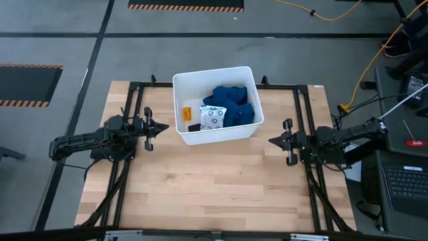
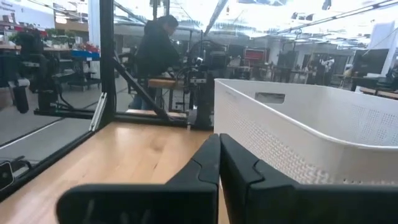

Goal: Pick & place medical supplies in basket/bin
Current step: Return to Home Position

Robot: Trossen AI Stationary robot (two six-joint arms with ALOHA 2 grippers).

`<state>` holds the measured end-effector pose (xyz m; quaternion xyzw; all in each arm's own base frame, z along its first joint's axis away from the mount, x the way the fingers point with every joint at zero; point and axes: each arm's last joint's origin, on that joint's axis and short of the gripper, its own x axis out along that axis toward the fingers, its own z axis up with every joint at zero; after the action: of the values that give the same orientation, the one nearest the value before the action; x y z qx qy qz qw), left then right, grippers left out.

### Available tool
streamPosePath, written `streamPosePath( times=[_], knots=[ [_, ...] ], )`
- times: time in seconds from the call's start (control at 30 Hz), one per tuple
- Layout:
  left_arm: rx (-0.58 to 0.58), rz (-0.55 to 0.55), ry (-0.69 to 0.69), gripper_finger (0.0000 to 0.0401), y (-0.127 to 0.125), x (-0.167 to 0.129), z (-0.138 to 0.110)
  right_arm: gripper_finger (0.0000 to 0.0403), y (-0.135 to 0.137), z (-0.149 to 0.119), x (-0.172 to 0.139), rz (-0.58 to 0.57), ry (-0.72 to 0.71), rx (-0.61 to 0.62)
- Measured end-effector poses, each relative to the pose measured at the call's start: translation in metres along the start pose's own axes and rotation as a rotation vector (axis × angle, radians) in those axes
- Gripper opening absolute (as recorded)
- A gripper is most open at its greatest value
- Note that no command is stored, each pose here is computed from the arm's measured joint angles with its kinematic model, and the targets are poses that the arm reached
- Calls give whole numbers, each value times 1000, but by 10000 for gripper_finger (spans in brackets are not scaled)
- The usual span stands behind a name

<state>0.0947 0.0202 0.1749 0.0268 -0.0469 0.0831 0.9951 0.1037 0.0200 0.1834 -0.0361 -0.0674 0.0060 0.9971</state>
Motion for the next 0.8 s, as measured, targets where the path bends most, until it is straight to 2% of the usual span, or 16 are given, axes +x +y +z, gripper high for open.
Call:
streamPosePath(
  times=[0.1,0.23,0.8],
  knots=[
    [0,0,0,6,0,0,0,8,0,-2,0,2,17,-10],
    [0,0,0,8,0,0,0,8,0,-2,0,1,17,46],
    [0,0,0,10,0,0,0,8,0,-2,0,2,22,40]
  ],
)
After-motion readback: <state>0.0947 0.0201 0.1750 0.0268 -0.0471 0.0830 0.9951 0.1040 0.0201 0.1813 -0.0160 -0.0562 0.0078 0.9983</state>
